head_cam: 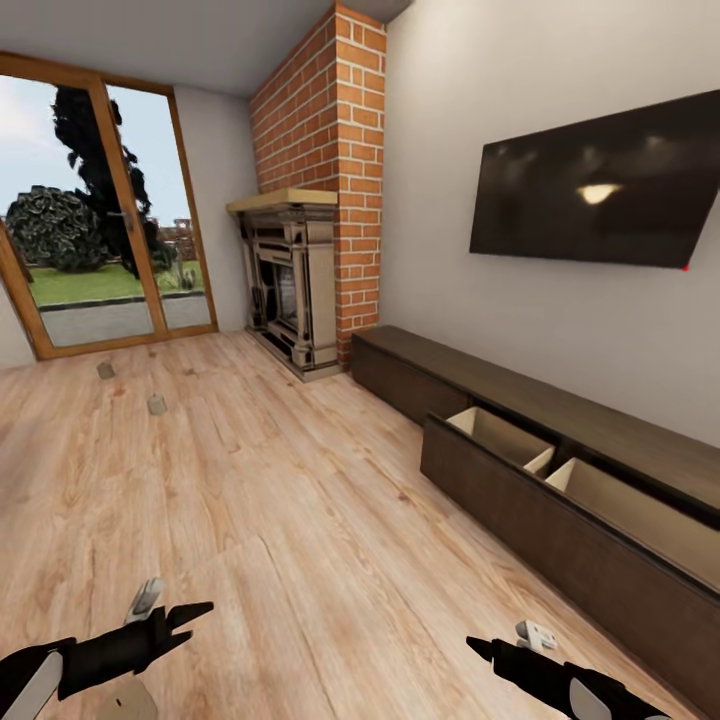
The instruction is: Place each of the two pumpkins and all three candles from the living room inside a cabinet in the living room (use any cabinet), then make sure every cabinet is closed, and position the cauldron so it is next to a table in the living room.
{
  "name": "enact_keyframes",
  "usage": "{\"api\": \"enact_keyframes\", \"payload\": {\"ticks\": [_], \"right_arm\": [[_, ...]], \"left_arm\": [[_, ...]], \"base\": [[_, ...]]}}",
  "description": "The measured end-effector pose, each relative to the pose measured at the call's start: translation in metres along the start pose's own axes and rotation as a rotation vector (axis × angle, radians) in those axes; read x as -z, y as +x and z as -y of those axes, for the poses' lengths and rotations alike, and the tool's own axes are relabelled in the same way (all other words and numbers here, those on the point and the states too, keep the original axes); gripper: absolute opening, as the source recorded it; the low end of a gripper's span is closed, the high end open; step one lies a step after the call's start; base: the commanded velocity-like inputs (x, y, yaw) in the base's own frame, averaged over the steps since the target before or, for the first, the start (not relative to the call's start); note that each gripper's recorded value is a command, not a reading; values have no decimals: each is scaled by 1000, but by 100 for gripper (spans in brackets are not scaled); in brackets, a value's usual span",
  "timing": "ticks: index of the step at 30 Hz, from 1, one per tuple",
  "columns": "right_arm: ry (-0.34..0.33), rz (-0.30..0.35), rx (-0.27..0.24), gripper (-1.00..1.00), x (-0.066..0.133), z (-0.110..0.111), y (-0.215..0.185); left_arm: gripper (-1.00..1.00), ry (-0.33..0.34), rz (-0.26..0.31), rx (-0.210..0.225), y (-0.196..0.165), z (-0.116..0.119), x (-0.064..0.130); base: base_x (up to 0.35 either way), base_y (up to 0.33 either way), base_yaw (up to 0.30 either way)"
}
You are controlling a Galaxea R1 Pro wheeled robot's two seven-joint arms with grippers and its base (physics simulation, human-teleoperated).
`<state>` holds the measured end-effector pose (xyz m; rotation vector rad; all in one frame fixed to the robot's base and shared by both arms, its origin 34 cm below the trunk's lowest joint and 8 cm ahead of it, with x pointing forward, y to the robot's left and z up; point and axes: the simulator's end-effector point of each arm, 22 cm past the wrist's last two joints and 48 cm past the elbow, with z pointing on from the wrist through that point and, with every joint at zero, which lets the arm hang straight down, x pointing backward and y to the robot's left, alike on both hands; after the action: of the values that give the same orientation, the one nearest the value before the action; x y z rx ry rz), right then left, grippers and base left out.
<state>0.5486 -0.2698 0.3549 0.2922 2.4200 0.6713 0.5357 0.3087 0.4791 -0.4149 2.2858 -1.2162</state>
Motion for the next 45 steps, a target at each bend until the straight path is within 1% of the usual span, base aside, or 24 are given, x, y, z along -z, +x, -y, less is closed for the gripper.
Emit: {"api": "enact_keyframes", "payload": {"ticks": [2, 5, 7, 8, 11, 13, 15, 18, 20, 21, 22, 23, 25, 29, 31, 33, 36, 38, 39, 42, 45], "right_arm": [[1, 1, 1, 100, 2, -2, -3], [4, 6, 6, 100, 6, -5, -9], [8, 7, 7, 100, 8, -7, -12], [17, 8, 8, 100, 9, -6, -13], [84, -4, 27, 100, 12, 3, -14], [118, -21, 46, 100, 11, 3, -11], [133, -31, 55, 100, 11, -1, -9], [155, -40, 62, 100, 11, -6, -8], [174, -43, 64, 100, 11, -8, -9], [178, -45, 66, 100, 12, -9, -10], [186, -51, 73, 100, 12, -12, -8], [188, -53, 76, 100, 12, -14, -9], [201, -64, 93, 100, 13, -17, -8], [232, -66, 113, 100, 17, -18, -12], [234, -66, 117, 100, 17, -24, -13], [231, -67, 118, 100, 16, -27, -11], [225, -74, 129, 100, 10, -38, -5], [254, -82, 143, 100, 6, -41, 0], [272, -86, 149, 100, 3, -45, 4], [313, -104, 166, 100, -8, -66, 19], [302, -105, 179, 100, -21, -100, 26]], "left_arm": [[100, -33, 0, 1, -2, -3, 1], [100, -102, 0, 0, -5, -12, 2], [100, -125, 0, -1, -7, -13, 4], [100, -148, 1, -1, -8, -15, 5], [100, -254, 4, -1, -12, -33, 11], [100, -327, 7, -1, -14, -44, 16], [100, -373, 8, 0, -15, -49, 18], [100, -438, 9, -2, -12, -54, 15], [100, -499, 15, -6, -10, -59, 11], [100, -519, 19, -7, -10, -60, 10], [100, -574, 29, -11, -8, -65, 9], [100, -592, 33, -12, -8, -66, 8], [100, -651, 50, -20, -10, -66, 7], [100, -712, 61, -26, -8, -60, 1], [100, -728, 68, -31, -10, -57, 1], [100, -733, 77, -35, -11, -57, 0], [100, -739, 121, -53, -19, -57, 0], [100, -738, 138, -67, -22, -56, -2], [100, -738, 136, -74, -21, -55, -4], [100, -736, 127, -87, -18, -54, -8], [100, -731, 113, -100, -12, -51, -15]], "base": [[0, 0, 167], [0, 0, 247], [0, 0, 273], [0, 0, 283], [0, 0, 288], [0, 0, 290], [0, 0, 291], [0, 0, 291], [0, 0, 291], [0, 0, 291], [0, 0, 291], [0, 0, 291], [0, 0, 291], [0, 0, 291], [0, 0, 292], [0, 0, 292], [0, 0, 292], [0, 0, 292], [0, 0, 292], [0, 0, 286], [19, 0, 255]]}}
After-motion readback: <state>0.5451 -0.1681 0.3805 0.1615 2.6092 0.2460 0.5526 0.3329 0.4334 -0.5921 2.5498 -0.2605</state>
